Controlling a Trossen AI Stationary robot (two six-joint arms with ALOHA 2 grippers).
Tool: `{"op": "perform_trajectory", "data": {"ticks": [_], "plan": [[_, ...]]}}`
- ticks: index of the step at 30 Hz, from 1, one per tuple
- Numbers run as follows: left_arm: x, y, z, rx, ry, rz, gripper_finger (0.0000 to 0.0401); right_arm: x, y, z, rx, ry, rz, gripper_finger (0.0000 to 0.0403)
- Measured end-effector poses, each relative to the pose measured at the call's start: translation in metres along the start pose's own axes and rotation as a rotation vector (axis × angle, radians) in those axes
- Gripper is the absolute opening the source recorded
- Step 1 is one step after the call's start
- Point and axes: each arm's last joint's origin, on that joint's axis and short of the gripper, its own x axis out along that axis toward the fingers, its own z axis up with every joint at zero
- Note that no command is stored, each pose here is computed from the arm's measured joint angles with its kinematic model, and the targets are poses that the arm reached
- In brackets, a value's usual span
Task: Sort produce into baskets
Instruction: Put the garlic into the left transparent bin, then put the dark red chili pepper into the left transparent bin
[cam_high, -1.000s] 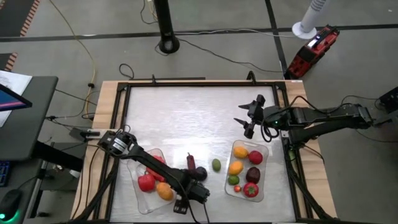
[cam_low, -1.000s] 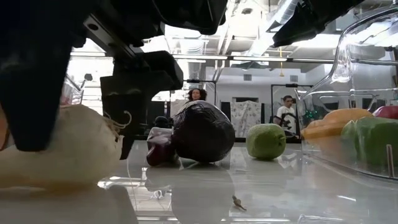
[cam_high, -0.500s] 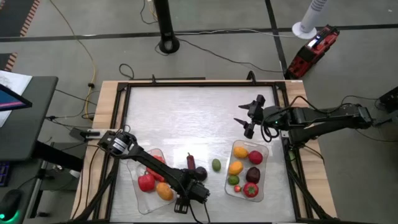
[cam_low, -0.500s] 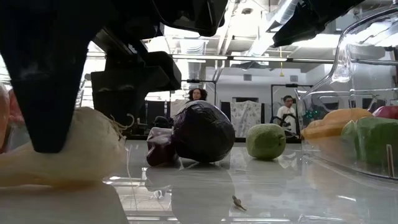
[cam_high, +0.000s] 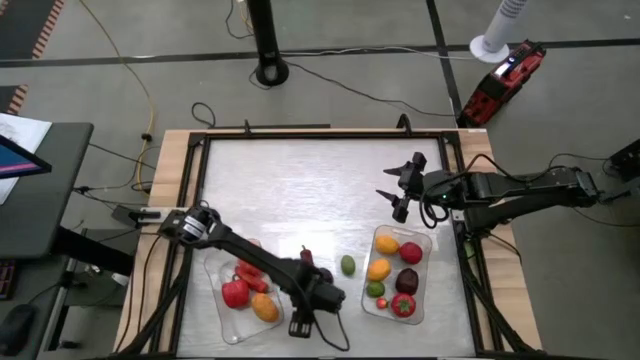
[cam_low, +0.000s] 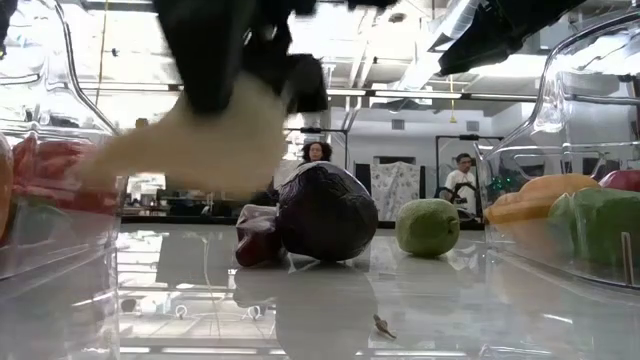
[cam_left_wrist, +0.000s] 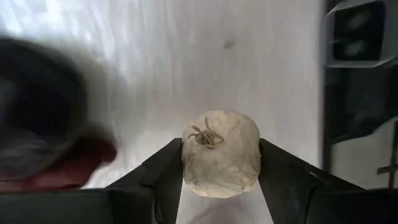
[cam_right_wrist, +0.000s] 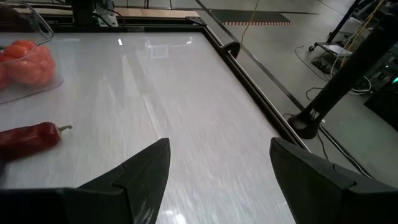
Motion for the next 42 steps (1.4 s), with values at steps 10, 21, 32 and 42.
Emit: {"op": "perform_trajectory", "data": {"ticks": [10,21,32,42], "plan": [[-0.086,-0.003,0.001,-0.033,0.104,0.126,0.017,0.0,0.0,0.0,-0.002,0.001,0.001,0.0301],[-0.084,-0.013,-0.035,-0.062,0.256,0.277,0.0169,0.0,0.0,-0.002,0.003,0.017,0.003,0.0301],[-0.087,-0.006,-0.1,-0.321,0.279,0.346,0.0181,0.0,0.001,-0.001,0.006,0.012,0.007,0.0301],[-0.076,0.003,-0.1,-0.365,0.241,0.272,0.0266,0.0,0.001,-0.001,0.01,0.006,0.006,0.0301]]}}
